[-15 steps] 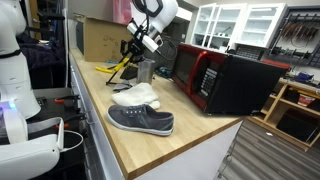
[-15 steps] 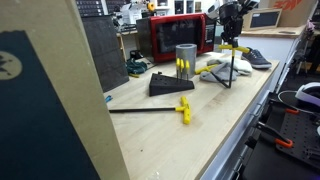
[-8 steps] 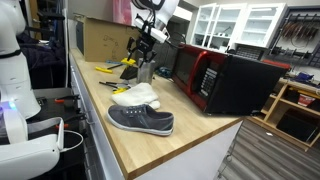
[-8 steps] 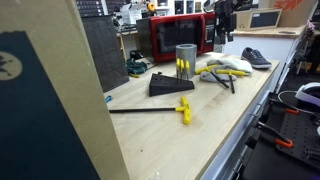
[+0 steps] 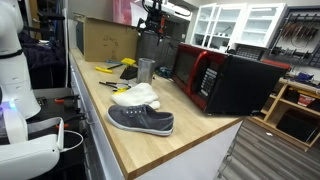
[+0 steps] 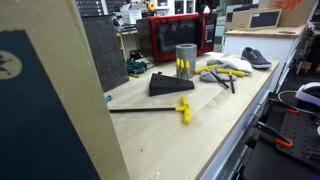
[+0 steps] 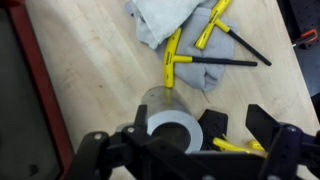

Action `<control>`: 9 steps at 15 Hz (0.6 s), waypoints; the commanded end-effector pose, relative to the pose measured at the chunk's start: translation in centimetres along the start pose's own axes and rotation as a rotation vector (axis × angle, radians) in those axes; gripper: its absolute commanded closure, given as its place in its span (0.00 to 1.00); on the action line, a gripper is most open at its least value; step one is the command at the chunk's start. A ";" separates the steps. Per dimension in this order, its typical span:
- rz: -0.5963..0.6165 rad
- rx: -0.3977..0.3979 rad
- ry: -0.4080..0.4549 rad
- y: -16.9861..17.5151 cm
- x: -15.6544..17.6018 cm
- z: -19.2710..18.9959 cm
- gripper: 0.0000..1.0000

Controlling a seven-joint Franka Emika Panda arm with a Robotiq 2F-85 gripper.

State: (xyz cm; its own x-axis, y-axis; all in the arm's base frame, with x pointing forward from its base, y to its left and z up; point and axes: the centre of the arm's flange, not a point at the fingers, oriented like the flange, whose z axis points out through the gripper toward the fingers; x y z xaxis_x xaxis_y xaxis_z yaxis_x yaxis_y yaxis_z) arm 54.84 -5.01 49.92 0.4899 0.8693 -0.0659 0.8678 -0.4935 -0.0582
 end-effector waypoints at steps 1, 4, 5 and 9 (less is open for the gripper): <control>-0.053 -0.101 0.020 0.5 4.4 -3.9 0.00; -0.092 -0.125 0.058 -1.1 8.3 -5.2 0.00; -0.098 -0.133 0.061 -1.9 9.6 -5.2 0.00; -0.162 -0.125 0.093 -4.6 13.7 -4.9 0.00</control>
State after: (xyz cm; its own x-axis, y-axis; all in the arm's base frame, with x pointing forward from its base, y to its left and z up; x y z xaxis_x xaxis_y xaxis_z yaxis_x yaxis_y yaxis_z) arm 57.45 6.72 54.25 0.3730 0.9278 -0.0007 0.9265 -0.3724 0.0531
